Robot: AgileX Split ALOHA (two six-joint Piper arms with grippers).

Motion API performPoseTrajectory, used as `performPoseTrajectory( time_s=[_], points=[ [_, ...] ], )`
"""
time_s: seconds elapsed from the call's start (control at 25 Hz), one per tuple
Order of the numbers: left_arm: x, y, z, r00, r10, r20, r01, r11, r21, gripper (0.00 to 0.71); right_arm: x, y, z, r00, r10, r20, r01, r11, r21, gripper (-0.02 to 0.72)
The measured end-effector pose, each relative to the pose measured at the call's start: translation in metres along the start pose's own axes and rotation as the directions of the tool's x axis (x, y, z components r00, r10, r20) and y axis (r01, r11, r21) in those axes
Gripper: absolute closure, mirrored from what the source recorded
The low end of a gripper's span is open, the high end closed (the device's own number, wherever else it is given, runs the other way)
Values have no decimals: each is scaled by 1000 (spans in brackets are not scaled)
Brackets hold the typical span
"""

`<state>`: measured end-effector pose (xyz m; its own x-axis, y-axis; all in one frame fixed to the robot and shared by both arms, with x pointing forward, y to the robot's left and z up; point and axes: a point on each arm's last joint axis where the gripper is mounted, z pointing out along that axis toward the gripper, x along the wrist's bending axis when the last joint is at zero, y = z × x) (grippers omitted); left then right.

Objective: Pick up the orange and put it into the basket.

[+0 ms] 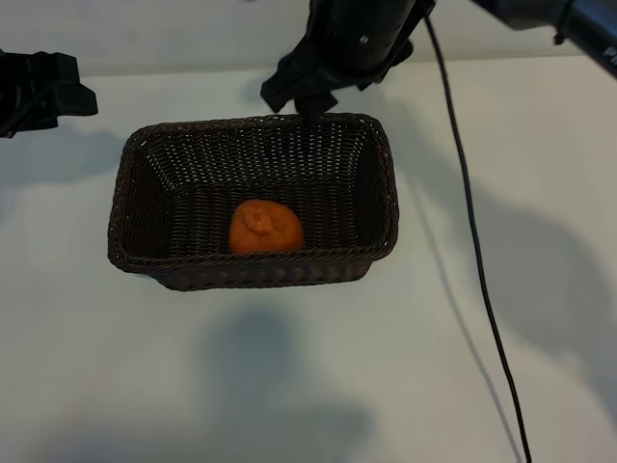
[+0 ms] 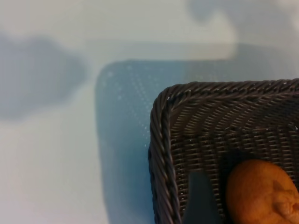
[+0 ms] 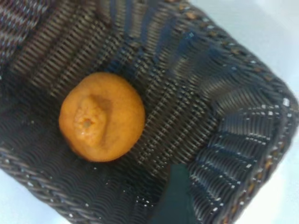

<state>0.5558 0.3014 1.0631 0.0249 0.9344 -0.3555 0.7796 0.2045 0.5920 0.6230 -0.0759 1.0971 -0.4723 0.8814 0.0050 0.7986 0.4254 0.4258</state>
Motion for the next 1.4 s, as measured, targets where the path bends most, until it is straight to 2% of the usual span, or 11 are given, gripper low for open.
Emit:
performPoseTrajectory(
  time_s=[0.24,0.56,0.84,1.4],
  points=[
    [0,0,0,1000,3,0,-3,1000,0,183,-20,0,-11,997,80,9,-80,997,-24,106],
    [0,0,0,1000,3,0,-3,1000,1,183,-19,0,-20,996,85,-10,-85,996,-40,142],
    [0,0,0,1000,3,1,-3,1000,2,183,-15,0,-20,996,72,-53,-74,997,-38,155],
    [-1,0,0,1000,-18,15,18,1000,-4,183,-14,0,-5,997,50,-66,-51,999,-8,156]
  ],
)
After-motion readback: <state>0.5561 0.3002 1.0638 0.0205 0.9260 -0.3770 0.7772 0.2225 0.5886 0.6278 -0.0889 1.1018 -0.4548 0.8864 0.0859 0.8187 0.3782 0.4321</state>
